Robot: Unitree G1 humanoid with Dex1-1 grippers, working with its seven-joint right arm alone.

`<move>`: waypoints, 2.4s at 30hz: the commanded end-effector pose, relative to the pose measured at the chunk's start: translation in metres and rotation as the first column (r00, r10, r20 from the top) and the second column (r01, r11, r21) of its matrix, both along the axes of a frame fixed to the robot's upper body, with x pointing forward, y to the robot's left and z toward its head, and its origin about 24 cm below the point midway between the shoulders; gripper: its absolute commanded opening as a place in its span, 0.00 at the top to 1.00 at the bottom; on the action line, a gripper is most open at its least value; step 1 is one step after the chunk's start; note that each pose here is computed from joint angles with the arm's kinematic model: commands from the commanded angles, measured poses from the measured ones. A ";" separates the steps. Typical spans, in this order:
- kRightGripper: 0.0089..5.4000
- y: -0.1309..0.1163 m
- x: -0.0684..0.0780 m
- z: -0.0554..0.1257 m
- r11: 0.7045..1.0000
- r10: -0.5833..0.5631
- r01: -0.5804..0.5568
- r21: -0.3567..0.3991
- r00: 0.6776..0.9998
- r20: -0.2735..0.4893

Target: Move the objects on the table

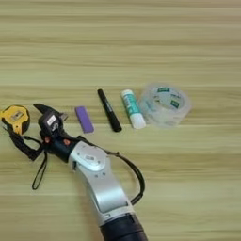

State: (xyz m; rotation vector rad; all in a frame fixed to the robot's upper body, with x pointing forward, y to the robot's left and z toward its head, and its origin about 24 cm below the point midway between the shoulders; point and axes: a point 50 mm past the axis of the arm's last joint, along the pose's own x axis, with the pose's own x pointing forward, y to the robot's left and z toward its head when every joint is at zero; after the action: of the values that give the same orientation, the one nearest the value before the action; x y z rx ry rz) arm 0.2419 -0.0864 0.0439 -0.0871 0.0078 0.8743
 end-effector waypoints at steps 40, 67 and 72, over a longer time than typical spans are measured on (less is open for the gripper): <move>0.24 0.030 0.056 -0.003 0.995 -0.100 0.100 -0.016 0.995 0.029; 0.24 -0.028 0.093 -0.011 0.883 -0.451 0.450 -0.130 0.892 0.023; 0.25 -0.029 0.092 -0.014 0.883 -0.453 0.450 -0.134 0.892 0.011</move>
State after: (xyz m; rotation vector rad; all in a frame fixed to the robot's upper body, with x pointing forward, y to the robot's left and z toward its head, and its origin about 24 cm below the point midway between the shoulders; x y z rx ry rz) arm 0.3205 -0.1123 0.0104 -0.1616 0.1648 0.4255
